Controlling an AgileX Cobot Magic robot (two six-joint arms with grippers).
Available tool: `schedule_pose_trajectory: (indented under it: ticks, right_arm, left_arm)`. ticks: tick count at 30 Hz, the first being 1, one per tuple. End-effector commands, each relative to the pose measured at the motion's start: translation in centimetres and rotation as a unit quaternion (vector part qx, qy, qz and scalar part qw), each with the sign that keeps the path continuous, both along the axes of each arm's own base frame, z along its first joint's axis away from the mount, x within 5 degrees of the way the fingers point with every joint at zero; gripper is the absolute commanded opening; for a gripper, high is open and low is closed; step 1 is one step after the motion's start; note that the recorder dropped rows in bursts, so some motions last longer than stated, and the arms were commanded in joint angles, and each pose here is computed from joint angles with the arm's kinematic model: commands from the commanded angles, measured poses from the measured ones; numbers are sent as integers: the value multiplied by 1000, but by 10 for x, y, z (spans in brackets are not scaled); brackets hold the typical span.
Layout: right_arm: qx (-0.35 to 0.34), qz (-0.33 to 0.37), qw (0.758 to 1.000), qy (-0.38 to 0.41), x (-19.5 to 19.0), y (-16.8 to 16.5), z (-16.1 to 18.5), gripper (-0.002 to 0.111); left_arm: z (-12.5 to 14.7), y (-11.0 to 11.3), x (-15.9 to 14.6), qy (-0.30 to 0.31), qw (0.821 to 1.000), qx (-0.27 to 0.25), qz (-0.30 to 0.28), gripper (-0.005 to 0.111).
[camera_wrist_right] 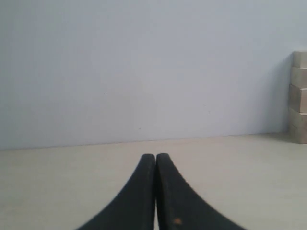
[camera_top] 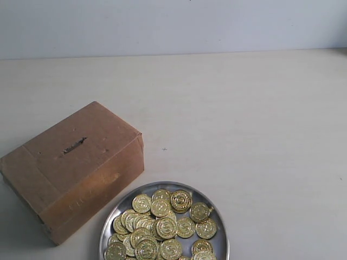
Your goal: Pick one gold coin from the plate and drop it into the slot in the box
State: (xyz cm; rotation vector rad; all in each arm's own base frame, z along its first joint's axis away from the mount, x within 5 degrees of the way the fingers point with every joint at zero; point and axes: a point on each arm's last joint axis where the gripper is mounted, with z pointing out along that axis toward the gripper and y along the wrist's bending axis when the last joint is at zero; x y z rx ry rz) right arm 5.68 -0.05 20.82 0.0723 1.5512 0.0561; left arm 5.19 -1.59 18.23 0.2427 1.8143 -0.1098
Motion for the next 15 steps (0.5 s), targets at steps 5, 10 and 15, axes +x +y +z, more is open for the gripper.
schedule_pose_trajectory:
  ticks: [5,10,15]
  right_arm:
    - [-46,2,998,49,-1,0,-10,0]
    - [-46,2,998,49,-1,0,-10,0]
    - [-45,6,995,91,-2,1,-18,0]
  left_arm:
    - [0,0,0,-4,1000,-2,-2,0]
    - [0,0,0,-4,1000,-2,-2,0]
    - [0,0,0,-4,1000,-2,-2,0]
